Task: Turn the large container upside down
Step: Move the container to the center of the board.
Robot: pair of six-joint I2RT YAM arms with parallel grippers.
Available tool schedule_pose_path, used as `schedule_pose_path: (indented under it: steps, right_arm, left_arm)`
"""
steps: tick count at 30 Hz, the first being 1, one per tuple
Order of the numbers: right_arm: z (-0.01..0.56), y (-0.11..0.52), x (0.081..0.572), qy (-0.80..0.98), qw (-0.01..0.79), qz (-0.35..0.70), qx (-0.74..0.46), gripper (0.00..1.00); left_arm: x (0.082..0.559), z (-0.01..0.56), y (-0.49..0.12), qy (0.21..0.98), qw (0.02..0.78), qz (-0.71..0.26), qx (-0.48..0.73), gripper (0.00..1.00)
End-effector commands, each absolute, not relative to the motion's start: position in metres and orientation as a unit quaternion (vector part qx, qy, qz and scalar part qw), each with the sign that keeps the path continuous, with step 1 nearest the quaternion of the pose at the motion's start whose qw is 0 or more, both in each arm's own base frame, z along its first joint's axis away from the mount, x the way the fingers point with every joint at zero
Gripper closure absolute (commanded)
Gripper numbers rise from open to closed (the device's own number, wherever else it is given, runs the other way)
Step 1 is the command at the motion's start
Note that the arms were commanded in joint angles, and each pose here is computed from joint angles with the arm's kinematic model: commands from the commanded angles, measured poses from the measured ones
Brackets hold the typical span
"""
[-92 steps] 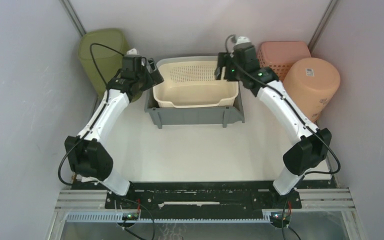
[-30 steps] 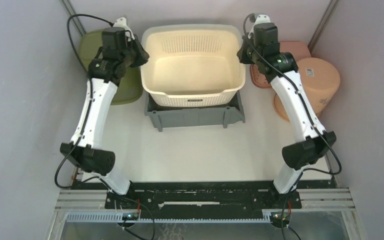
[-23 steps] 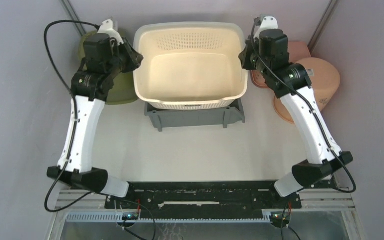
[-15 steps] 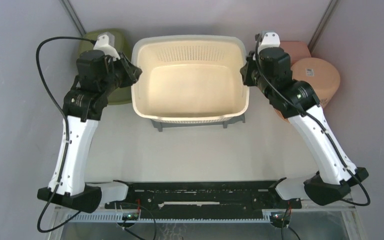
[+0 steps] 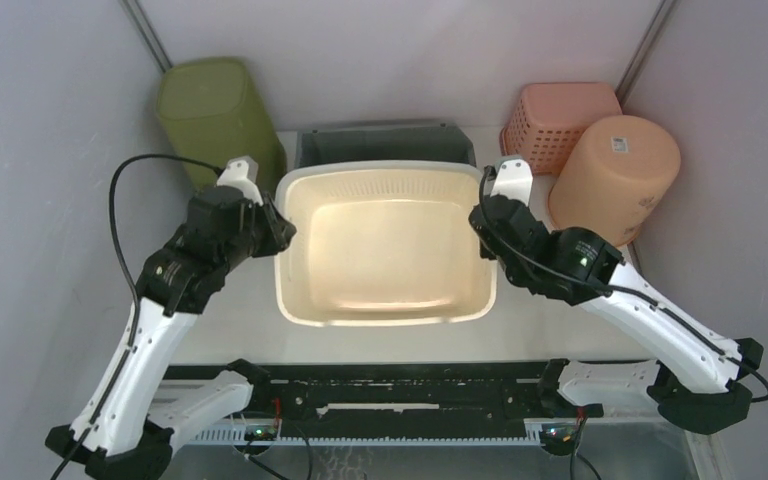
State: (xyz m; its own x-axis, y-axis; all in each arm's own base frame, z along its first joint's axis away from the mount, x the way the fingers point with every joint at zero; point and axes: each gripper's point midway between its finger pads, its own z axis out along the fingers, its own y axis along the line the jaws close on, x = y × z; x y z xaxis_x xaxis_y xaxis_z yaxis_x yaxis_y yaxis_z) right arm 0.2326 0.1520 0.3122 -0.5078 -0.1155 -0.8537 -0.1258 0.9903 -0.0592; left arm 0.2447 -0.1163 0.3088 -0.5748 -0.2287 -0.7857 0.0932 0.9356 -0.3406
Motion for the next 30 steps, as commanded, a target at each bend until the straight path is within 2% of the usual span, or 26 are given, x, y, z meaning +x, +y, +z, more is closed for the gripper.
schedule_pose_path:
  steps: [1,8,30]
  right_arm:
    - [0.314,0.272,0.168,0.858,0.426,0.239,-0.156,1.00]
    - [0.285,0.275,0.155,0.874,0.396,0.231,-0.161,1.00]
    - [0.283,0.288,0.121,0.870,0.371,0.265,-0.185,1.00]
  left_arm:
    - [0.209,0.341,-0.191,0.817,0.440,-0.374,0.015,0.73]
    - [0.199,0.302,-0.192,0.828,0.413,-0.380,0.006,0.73]
    - [0.189,0.303,-0.220,0.823,0.377,-0.425,0.023,0.70]
